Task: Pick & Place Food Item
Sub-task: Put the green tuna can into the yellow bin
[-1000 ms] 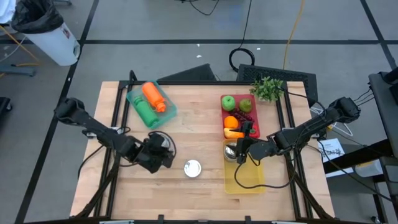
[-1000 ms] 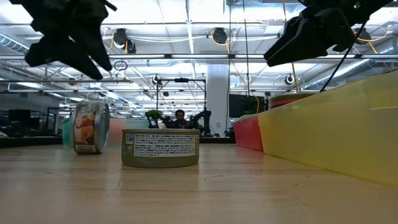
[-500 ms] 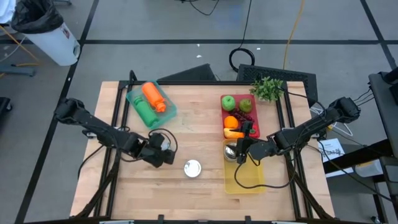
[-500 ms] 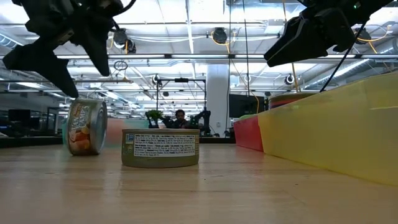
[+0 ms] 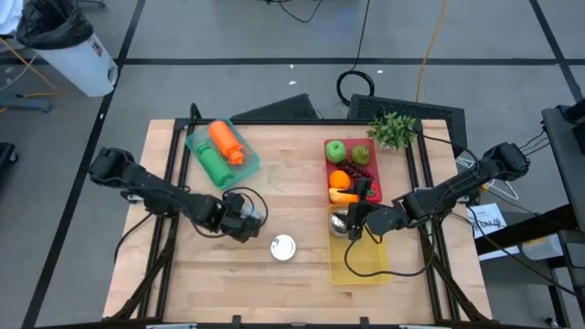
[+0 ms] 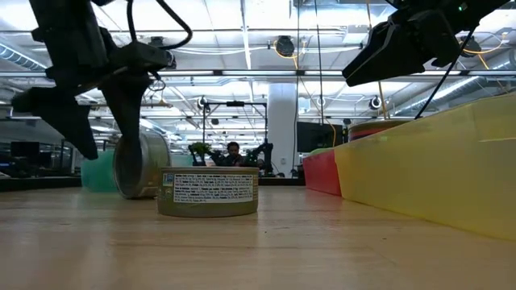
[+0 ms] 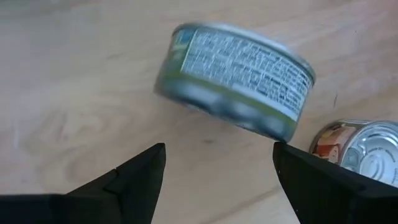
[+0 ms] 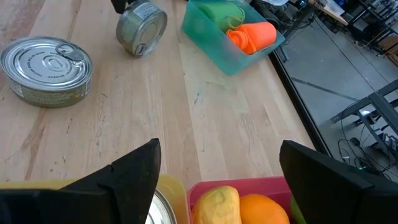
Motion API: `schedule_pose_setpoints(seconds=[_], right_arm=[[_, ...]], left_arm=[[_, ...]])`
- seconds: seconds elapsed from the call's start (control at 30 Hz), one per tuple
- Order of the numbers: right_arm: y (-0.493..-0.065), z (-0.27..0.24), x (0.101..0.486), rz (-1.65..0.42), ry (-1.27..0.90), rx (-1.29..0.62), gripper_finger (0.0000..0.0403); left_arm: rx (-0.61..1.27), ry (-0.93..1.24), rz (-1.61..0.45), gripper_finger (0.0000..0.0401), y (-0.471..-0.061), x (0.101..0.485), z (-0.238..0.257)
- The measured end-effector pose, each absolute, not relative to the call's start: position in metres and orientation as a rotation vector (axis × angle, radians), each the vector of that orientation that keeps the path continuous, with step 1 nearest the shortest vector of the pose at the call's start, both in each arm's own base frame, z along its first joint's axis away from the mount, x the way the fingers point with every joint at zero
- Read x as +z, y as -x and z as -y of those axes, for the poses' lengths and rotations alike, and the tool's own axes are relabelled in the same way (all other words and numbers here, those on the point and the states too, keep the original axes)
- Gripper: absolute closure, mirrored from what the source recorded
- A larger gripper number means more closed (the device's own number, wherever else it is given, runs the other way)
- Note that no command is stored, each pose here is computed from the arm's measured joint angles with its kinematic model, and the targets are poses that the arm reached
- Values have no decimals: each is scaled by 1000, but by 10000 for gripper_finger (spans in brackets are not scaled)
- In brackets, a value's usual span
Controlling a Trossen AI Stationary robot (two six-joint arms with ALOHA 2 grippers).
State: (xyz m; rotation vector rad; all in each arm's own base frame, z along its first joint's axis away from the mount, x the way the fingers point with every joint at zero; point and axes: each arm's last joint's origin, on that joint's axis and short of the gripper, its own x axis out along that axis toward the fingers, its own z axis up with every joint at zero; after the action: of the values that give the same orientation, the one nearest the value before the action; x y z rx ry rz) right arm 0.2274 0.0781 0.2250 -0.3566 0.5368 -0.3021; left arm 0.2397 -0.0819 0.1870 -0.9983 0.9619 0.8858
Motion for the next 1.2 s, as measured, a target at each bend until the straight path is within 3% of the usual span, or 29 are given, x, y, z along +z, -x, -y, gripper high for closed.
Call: schedule_pose_setpoints(seconds=[0.33, 0.73, 1.2], right_arm=[[-227, -78, 225, -536, 356, -302, 94], [-227, -78, 225, -537, 360, -301, 94], [-227, -78, 225, -539, 371, -298, 94]], left_arm=[[806, 957, -914, 93, -239, 202, 74], [521, 508, -1070, 93, -241, 201, 66], [330, 145, -1056, 93, -252, 204, 51]])
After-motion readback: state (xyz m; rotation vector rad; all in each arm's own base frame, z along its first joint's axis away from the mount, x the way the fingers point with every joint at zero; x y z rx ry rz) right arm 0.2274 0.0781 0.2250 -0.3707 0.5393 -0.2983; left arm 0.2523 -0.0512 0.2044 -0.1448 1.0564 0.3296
